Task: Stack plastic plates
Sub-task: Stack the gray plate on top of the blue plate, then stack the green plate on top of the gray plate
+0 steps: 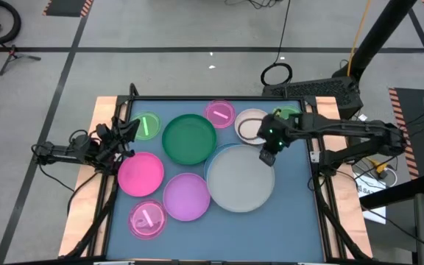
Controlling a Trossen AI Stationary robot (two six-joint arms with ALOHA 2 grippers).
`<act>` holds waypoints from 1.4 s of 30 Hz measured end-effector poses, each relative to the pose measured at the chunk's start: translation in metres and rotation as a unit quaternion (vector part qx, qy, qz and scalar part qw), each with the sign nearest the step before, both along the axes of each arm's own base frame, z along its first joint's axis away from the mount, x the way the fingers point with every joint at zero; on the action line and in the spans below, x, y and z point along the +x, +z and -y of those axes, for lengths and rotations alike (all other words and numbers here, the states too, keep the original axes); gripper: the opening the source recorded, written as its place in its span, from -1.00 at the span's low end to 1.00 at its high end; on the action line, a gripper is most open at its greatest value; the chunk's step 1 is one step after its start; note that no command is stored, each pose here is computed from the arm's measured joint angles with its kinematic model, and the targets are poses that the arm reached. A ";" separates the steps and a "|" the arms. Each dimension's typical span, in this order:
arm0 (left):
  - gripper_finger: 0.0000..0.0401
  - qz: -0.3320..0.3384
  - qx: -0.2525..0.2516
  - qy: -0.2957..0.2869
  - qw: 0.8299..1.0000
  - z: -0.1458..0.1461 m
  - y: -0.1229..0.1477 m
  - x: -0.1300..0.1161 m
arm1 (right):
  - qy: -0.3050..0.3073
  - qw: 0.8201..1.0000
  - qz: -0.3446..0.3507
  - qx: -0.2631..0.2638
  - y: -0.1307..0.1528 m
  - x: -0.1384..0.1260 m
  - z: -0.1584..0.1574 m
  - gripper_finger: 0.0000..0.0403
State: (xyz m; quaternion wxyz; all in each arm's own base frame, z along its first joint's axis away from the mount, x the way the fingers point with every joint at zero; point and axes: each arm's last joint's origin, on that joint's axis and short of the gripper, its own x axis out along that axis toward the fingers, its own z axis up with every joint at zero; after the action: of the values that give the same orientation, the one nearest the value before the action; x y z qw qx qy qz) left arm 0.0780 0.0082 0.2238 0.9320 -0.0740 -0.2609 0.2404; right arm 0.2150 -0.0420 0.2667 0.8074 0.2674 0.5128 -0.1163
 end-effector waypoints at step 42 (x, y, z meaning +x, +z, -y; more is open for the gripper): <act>-0.92 -0.004 -0.022 -0.014 1.000 0.000 -0.003 0.002 | 0.015 0.997 0.053 -0.047 -0.046 0.034 0.057 -0.60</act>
State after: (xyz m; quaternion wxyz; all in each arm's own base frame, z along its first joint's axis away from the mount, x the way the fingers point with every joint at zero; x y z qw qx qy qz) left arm 0.0799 0.0080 0.2208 0.9344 -0.0977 -0.2510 0.2331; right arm 0.2495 -0.0990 0.2208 0.8471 0.2269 0.4669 -0.1137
